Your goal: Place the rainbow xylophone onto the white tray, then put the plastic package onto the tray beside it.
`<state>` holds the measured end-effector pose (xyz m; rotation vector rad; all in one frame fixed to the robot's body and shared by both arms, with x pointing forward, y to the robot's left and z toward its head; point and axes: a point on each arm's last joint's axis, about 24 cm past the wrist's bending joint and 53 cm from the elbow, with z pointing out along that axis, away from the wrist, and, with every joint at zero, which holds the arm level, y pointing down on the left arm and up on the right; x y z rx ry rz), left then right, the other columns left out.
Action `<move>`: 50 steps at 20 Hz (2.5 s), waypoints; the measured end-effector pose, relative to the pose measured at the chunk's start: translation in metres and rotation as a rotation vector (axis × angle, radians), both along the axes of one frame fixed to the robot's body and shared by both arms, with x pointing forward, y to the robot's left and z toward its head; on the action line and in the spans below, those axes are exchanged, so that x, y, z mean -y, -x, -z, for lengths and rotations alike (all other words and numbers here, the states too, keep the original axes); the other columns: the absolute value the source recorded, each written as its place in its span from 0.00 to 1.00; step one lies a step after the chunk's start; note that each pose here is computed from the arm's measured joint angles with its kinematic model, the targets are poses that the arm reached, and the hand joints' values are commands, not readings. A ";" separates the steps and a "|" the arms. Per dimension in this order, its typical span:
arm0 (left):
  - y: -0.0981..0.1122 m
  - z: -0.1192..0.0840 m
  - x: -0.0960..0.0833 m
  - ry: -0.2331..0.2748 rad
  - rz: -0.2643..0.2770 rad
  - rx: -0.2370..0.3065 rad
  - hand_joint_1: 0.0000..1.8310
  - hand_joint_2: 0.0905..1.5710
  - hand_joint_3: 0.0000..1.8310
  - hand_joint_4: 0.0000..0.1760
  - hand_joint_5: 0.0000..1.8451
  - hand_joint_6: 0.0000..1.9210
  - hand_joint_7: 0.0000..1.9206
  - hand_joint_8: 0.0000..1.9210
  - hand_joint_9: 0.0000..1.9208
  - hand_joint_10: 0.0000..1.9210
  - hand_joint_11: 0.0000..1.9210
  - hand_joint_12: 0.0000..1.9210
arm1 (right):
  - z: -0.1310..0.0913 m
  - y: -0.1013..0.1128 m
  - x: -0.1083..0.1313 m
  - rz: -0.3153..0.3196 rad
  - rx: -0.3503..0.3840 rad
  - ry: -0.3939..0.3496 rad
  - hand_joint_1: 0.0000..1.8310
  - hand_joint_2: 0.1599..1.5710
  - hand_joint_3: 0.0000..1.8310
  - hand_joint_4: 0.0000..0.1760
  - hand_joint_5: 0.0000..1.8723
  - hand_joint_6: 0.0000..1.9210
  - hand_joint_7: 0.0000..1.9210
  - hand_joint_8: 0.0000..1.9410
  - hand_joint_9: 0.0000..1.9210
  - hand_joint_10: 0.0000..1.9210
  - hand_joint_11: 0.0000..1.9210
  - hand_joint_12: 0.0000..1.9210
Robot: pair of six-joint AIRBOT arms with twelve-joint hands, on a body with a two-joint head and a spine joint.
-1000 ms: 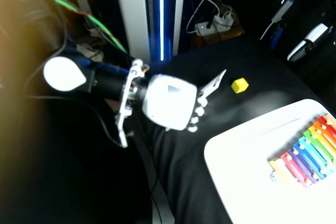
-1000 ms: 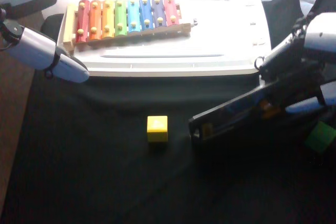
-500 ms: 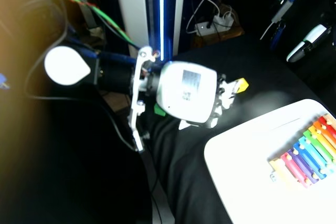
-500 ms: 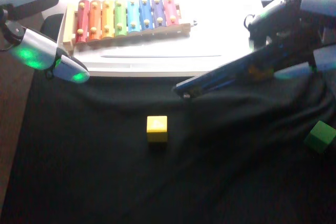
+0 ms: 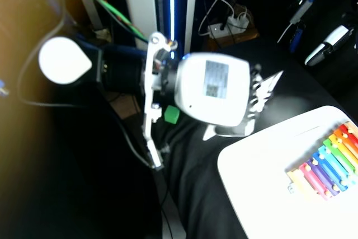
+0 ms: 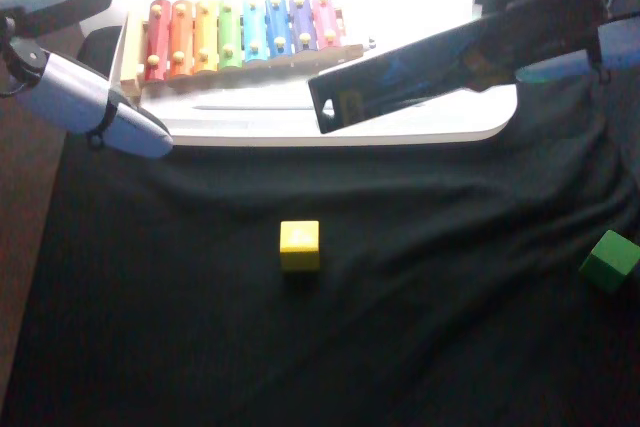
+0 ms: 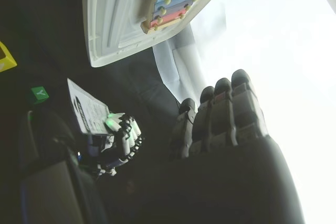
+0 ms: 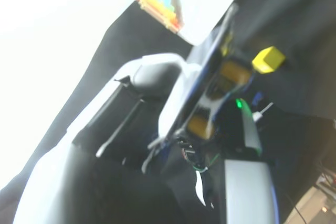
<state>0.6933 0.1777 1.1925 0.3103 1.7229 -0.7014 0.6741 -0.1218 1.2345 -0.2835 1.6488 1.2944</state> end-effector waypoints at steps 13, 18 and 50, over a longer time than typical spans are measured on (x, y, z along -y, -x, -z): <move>0.001 -0.001 0.005 0.010 0.012 0.005 0.43 0.41 0.00 0.22 0.00 0.00 0.00 0.00 0.00 0.00 0.00 0.00 | -0.001 -0.044 -0.033 0.043 0.032 0.017 0.74 0.70 0.00 0.00 0.41 0.53 0.48 0.63 0.52 0.67 0.50 0.76; 0.003 0.000 0.014 0.019 0.031 0.006 0.39 0.41 0.00 0.00 0.00 0.00 0.00 0.00 0.00 0.00 0.00 0.00 | 0.010 -0.079 -0.034 0.121 0.004 0.015 0.74 0.70 0.00 0.00 0.43 0.51 0.49 0.60 0.47 0.70 0.42 0.77; 0.011 0.005 0.025 0.046 0.074 0.003 0.36 0.41 0.00 0.01 0.00 0.00 0.00 0.00 0.00 0.00 0.00 0.00 | 0.110 -0.109 -0.029 0.228 -0.186 0.062 0.75 0.66 0.00 0.00 0.49 0.49 0.54 0.49 0.51 0.56 0.39 0.53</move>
